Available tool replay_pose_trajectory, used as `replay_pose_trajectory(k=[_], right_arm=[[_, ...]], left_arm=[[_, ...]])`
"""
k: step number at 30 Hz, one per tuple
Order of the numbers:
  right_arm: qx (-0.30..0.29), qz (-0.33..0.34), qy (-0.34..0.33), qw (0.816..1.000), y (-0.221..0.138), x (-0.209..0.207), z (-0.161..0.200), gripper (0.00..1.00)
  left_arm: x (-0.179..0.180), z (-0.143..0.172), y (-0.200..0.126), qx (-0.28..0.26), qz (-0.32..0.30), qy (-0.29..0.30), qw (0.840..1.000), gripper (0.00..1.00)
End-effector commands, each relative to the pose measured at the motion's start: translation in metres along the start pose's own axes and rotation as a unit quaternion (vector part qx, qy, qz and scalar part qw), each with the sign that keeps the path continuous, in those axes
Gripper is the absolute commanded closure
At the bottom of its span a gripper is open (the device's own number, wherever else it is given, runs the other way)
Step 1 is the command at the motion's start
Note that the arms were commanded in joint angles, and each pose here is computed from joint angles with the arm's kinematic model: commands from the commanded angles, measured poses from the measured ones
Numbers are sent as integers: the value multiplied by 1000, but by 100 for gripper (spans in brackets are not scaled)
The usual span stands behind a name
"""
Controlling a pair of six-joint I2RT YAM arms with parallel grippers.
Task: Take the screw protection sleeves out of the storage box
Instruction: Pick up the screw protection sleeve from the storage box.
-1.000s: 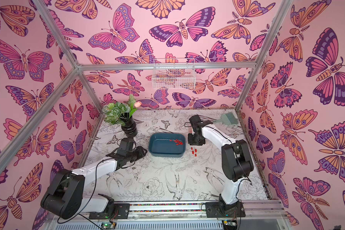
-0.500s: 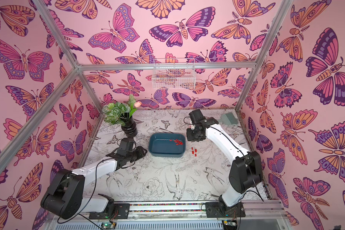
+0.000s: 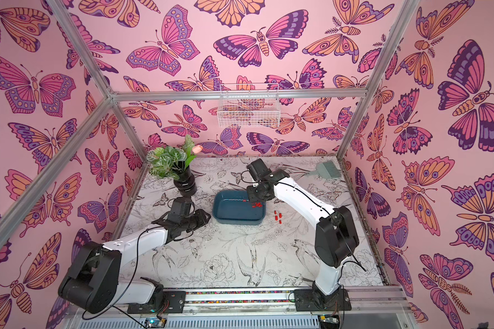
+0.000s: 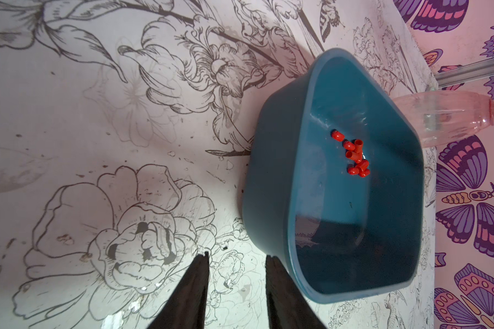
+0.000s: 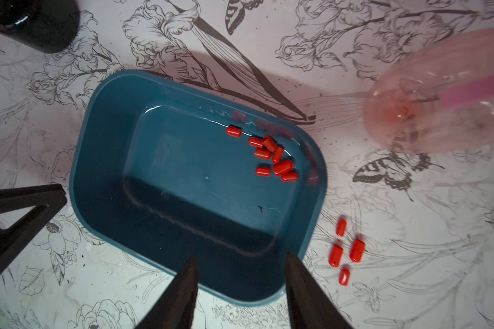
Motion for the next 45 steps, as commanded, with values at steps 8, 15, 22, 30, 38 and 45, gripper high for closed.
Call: replay_pose_trajectory(k=[8,15,22,30,38,45], right_arm=[[-16,7,19,1000,47,11,-31,55],[-5,17,31,999,79,9,-32,58],[3,23,39,999,101,8,-31,60],[6,29,32,999,114,9,-40,60],[14,32,35,999,129,10,-35,59],[3,43,30,999,133,12,-35,59]], left_arm=[[-7,-5,1,-2,17,8,1000,74],[-6,-5,1,-2,17,8,1000,94],[-6,-5,0,-3,17,7,1000,94],[-6,-5,1,-2,18,8,1000,84],[-6,-5,0,-4,18,7,1000,84],[-6,-5,1,-3,18,8,1000,83]])
Point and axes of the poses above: each gripper's point midway between its finger pads, its own y axis out along the fingers, its own x axis along the line the jaws close on, z = x × y, the point moved 1 cm from there along -y, back along the fingers, and after that the axes turned 3 degrees about -y, right-handed, at the moved point
